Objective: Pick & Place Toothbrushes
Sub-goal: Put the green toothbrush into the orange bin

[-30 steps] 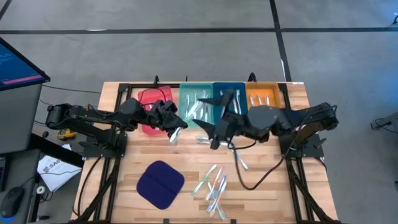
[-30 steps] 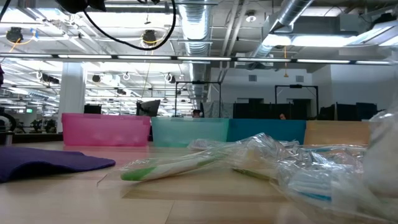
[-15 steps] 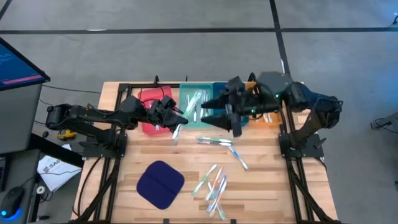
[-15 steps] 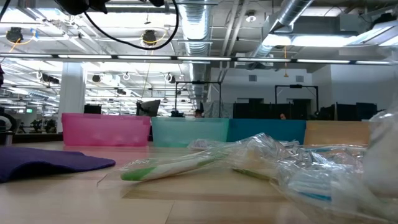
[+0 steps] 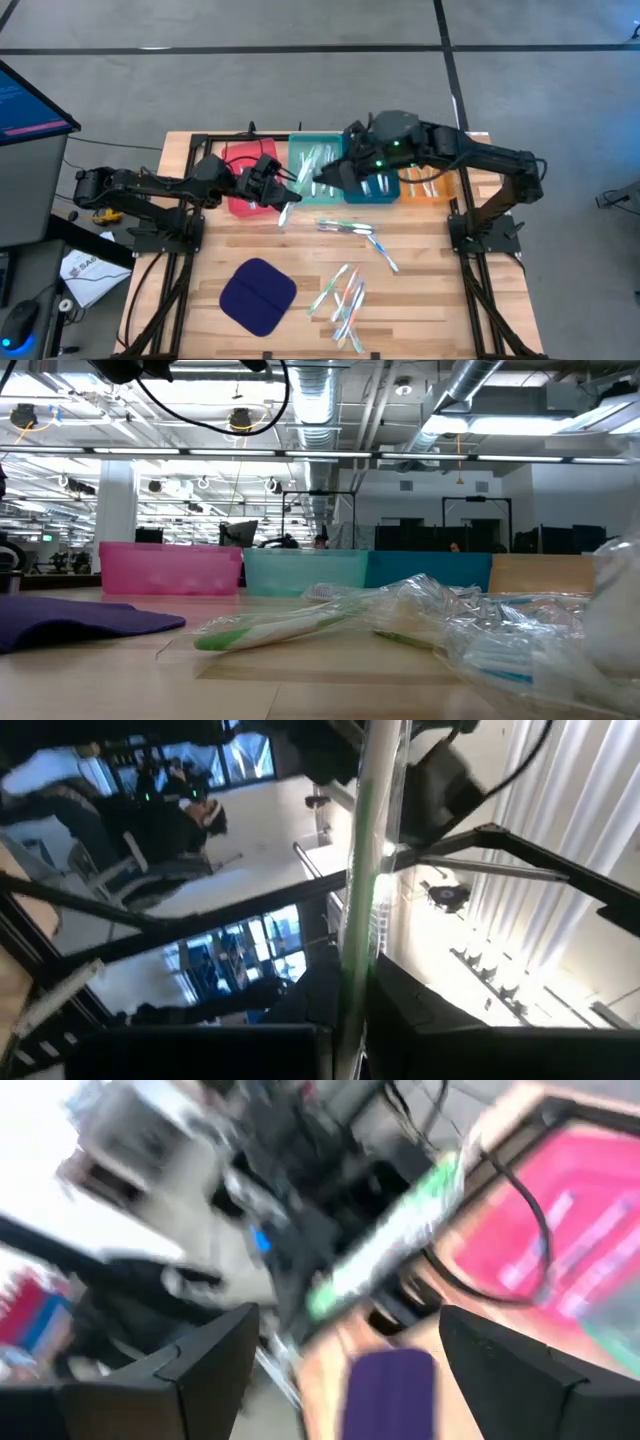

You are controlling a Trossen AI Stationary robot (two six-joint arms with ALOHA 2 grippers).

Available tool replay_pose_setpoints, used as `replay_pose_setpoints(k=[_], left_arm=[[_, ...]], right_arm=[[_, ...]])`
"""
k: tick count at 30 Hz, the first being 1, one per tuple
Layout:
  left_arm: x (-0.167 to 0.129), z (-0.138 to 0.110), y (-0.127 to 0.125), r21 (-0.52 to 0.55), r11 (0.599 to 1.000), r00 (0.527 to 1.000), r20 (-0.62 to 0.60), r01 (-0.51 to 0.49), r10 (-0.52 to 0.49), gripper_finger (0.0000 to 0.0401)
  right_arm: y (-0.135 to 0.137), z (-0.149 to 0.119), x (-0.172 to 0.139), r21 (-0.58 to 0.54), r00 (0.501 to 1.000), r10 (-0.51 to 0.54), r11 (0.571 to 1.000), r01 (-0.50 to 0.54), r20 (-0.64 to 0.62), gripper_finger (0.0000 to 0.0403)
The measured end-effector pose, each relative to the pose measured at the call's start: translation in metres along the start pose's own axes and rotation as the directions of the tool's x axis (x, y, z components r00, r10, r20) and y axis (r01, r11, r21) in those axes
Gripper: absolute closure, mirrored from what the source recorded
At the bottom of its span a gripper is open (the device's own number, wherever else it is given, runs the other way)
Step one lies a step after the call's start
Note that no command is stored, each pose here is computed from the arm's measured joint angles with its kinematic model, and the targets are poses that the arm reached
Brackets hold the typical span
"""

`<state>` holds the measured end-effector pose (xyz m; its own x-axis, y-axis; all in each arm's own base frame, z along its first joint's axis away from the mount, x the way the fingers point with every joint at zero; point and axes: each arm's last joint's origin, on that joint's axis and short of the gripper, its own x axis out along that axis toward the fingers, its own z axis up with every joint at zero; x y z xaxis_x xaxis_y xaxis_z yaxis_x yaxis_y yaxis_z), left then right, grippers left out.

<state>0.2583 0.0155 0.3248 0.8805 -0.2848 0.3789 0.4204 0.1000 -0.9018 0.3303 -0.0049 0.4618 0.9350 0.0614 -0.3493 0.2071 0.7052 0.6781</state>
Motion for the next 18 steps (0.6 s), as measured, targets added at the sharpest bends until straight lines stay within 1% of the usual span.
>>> replay_pose_setpoints(k=[3,5,6,8,10,11,13,14,15,18], left_arm=[[0.000,0.001,0.001,0.022,1.000,0.999,0.032,-0.009,0.008,0.0388],[0.000,0.001,0.002,0.046,0.999,0.999,0.046,-0.022,0.020,0.0388],[-0.001,0.001,0.003,0.055,0.998,0.998,0.054,-0.025,0.022,0.0388],[-0.003,0.001,0.005,0.060,0.998,0.997,0.073,-0.035,0.030,0.0388],[-0.004,0.001,0.010,0.051,0.997,0.994,0.100,-0.056,0.051,0.0388],[-0.005,0.001,0.011,0.046,0.997,0.993,0.109,-0.060,0.054,0.0388],[-0.005,0.001,0.011,0.025,0.998,0.991,0.121,-0.056,0.053,0.0388],[-0.005,0.001,0.010,0.019,0.998,0.991,0.126,-0.053,0.050,0.0388],[-0.005,0.001,0.010,0.015,0.998,0.989,0.136,-0.055,0.052,0.0388],[-0.005,0.002,0.010,0.005,0.999,0.988,0.147,-0.054,0.053,0.0388]], right_arm=[[-0.009,-0.007,-0.005,0.092,0.999,0.001,0.996,-0.005,0.046,0.0097],[-0.009,-0.009,-0.003,0.151,0.987,0.073,0.984,-0.094,0.141,0.0097],[-0.013,-0.013,-0.003,0.185,0.981,0.091,0.975,-0.122,0.171,0.0097],[-0.018,-0.016,0.000,0.269,0.944,0.152,0.934,-0.234,0.293,0.0097],[-0.027,-0.027,0.005,0.346,0.916,0.149,0.893,-0.286,0.373,0.0097],[-0.034,-0.033,0.009,0.375,0.912,0.123,0.884,-0.280,0.391,0.0097],[-0.046,-0.047,0.019,0.408,0.913,0.059,0.882,-0.236,0.403,0.0097],[-0.051,-0.052,0.023,0.411,0.913,0.043,0.884,-0.224,0.405,0.0097],[-0.053,-0.055,0.027,0.411,0.914,0.042,0.884,-0.223,0.404,0.0097],[-0.055,-0.057,0.034,0.401,0.901,0.076,0.877,-0.264,0.427,0.0097]])
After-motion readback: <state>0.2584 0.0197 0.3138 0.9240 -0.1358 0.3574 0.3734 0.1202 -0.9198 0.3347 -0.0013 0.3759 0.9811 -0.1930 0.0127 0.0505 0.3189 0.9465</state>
